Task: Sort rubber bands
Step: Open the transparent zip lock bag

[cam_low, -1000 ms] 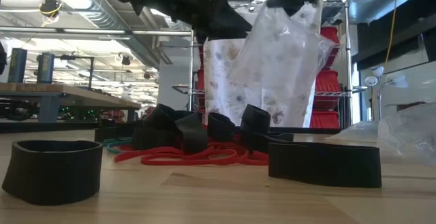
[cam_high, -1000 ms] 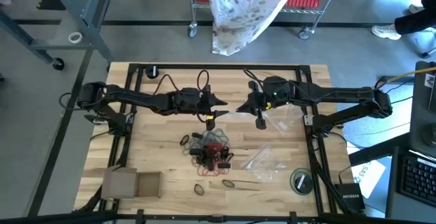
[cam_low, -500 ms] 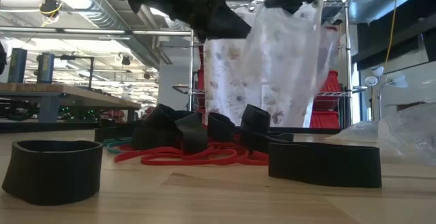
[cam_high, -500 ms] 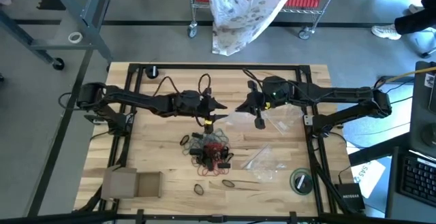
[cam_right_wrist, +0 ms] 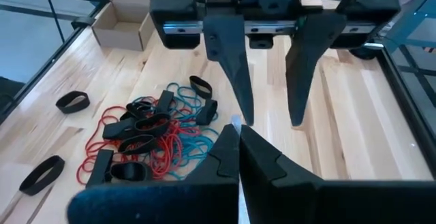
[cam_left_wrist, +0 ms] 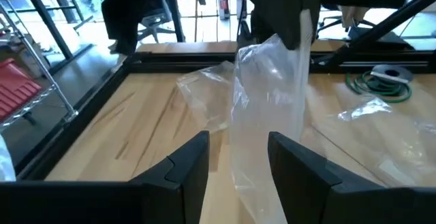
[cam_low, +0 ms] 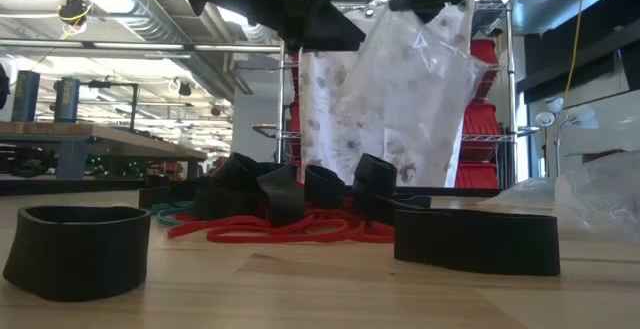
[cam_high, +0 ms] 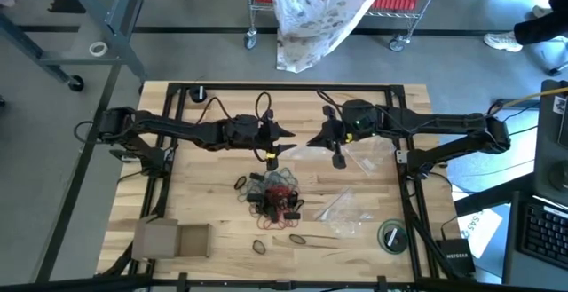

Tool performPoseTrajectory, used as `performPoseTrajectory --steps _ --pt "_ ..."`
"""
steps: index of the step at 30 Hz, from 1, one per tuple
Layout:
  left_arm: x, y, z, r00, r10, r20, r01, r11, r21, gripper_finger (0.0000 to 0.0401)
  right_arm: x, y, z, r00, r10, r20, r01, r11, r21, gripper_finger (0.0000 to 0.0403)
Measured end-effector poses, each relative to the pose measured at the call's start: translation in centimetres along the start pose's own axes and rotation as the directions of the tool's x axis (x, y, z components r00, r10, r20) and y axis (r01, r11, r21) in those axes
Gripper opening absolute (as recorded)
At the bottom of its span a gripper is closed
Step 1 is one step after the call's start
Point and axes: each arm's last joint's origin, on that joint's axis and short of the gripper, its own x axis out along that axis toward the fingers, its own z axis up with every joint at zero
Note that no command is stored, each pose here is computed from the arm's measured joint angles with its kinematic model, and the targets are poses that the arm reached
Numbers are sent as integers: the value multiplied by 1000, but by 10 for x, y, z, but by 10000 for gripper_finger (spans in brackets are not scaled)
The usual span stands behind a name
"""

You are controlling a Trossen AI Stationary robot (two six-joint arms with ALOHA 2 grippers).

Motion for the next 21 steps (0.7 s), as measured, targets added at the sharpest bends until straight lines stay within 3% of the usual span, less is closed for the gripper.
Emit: performPoseTrajectory --steps 8,21 --pt "2 -3 0 998 -60 22 60 998 -27 143 0 -1 2 1000 -8 21 8 1000 -5 0" --pt "1 -5 1 997 -78 19 79 996 -32 143 0 -1 1 1000 -10 9 10 1000 -3 0"
